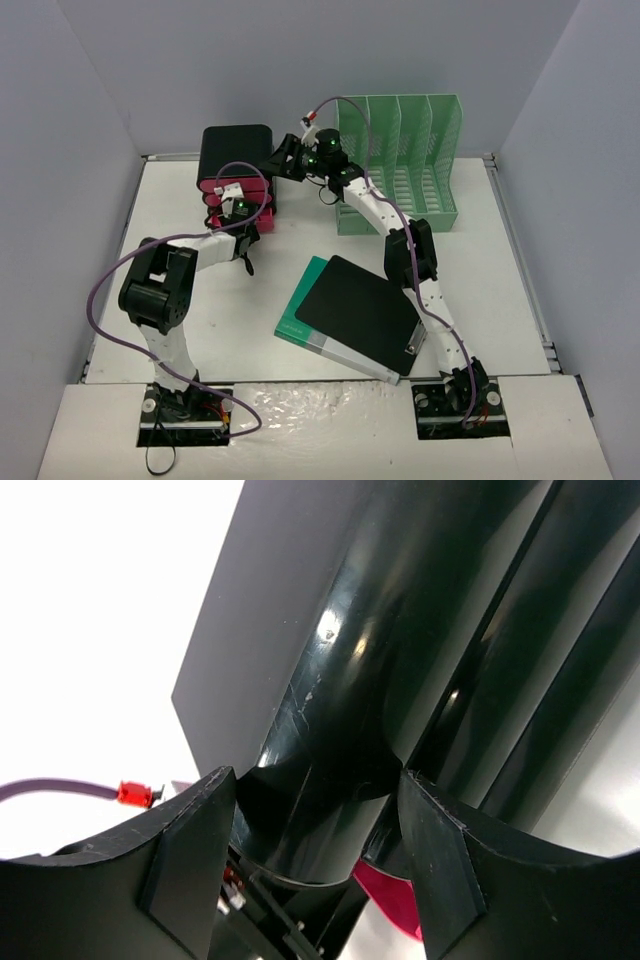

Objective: Organize the desk

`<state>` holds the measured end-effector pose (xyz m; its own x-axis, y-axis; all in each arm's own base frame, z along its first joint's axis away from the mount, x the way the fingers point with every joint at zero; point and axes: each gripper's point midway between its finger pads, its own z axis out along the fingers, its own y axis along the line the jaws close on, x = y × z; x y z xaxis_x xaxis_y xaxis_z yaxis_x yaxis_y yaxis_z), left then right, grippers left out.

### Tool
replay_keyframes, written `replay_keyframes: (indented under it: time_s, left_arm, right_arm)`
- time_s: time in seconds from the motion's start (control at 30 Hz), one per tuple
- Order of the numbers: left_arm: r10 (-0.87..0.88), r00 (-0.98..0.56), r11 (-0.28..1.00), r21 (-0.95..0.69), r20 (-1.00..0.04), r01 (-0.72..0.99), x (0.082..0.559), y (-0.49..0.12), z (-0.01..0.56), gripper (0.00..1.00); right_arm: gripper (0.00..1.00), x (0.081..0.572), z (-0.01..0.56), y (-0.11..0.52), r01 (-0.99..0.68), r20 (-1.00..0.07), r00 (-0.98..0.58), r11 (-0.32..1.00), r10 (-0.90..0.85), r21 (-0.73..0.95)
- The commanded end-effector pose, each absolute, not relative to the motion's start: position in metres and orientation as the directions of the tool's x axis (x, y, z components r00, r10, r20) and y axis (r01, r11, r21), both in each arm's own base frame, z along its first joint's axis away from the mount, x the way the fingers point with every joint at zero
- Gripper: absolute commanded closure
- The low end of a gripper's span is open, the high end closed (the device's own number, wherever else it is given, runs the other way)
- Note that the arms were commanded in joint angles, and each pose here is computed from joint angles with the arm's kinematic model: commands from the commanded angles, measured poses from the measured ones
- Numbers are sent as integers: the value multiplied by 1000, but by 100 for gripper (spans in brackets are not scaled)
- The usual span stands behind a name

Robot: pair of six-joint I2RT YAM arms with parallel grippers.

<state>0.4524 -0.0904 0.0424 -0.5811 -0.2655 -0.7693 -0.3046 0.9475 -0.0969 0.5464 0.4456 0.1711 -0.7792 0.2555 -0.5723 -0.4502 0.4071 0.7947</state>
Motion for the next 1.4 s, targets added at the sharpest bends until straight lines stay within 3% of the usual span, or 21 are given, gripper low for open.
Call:
replay_keyframes:
  time_s: [0.0,0.5,0.97,1.37]
  left_arm:
    - [-337,-264,895,-220,-904,-389,516,-53,142,69]
    - [-276,-205,916,-192,-939,-351,536,-35,162,69]
    - [-271,-213,925,-193,-939,-326,528,-36,165,69]
    - [-248,-179,923,-176,-952,-343,536,-18,173,63]
  right_arm:
    - [62,522,162,457,-509,-600,-786,395,149,765]
    - [62,524,155,455,-496,-591,-792,406,150,768]
    - [47,525,190,438,-493,-618,-763,446,192,747]
    - [45,508,204,435,-509,-632,-757,460,163,728]
